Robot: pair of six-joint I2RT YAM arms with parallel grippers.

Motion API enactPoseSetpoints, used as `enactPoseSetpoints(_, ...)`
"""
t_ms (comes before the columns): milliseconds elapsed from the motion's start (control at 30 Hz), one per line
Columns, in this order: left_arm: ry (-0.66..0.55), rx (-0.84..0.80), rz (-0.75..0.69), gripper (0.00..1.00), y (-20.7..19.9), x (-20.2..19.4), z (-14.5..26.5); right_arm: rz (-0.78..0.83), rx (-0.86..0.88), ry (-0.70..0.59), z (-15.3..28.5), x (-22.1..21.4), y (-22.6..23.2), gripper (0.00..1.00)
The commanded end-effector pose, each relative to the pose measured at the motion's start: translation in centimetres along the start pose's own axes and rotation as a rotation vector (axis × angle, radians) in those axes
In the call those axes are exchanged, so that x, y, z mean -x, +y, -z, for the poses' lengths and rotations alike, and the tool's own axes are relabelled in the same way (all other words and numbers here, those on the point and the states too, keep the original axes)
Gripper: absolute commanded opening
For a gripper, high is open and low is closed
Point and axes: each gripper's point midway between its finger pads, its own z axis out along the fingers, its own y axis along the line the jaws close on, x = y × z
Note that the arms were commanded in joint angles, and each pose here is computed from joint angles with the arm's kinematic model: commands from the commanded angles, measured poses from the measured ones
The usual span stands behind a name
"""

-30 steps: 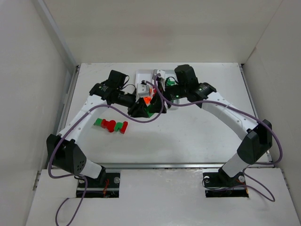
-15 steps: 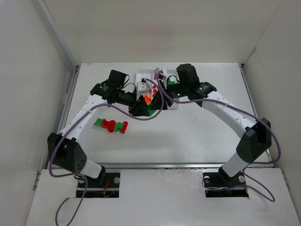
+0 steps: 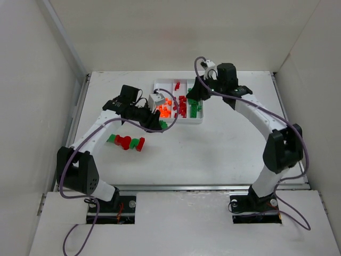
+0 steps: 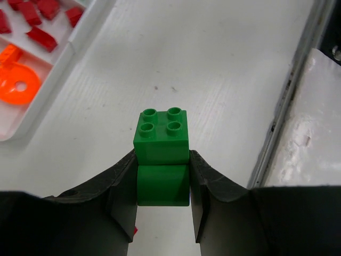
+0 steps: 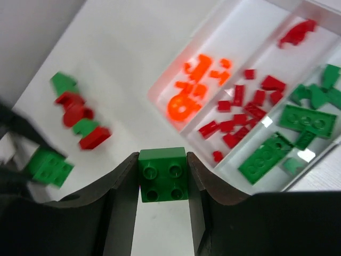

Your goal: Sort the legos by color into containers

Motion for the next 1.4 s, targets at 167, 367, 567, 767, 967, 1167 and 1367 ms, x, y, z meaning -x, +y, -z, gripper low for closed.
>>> enactPoseSetpoints(167, -0.029, 0.144, 0.061, 0.0, 3.4, 1.5, 0.2, -0.207, -0.512, -0.083, -6.4, 2.2, -15.1, 0.03)
enactPoseSetpoints(367, -0.017, 0.14, 0.053, 0.0, 4.3, 2.2, -0.2, -0.141, -0.487, -0.038, -10.3, 2.0, -17.6, 0.54)
enactPoseSetpoints(567, -0.012, 0.128, 0.041, 0.0, 4.6, 2.7, -0.3, -0.038, -0.455, -0.049, -9.2, 2.9, -17.2, 0.85)
enactPoseSetpoints(767, -0.008, 0.118, -0.008, 0.0, 4.8, 3.5, -0.1, 0.199, -0.083, -0.034, -5.8, 4.7, -7.9, 0.88)
enactPoseSetpoints(967, -0.057, -0.012, -0.146, 0.0, 1.8, 6.5, -0.1, 0.441, 0.317, 0.062, -0.7, 0.2, 4.5, 0.82)
enactPoseSetpoints(1167, -0.088, -0.209, -0.222, 0.0, -2.8, 7.6, -0.1, 0.448, 0.594, 0.085, 0.9, -2.5, 11.5, 0.82)
enactPoseSetpoints(1367, -0.093, -0.27, -0.286, 0.0, -5.1, 7.4, 0.5, 0.466, 0.653, 0.095, 1.4, -3.4, 13.9, 0.81)
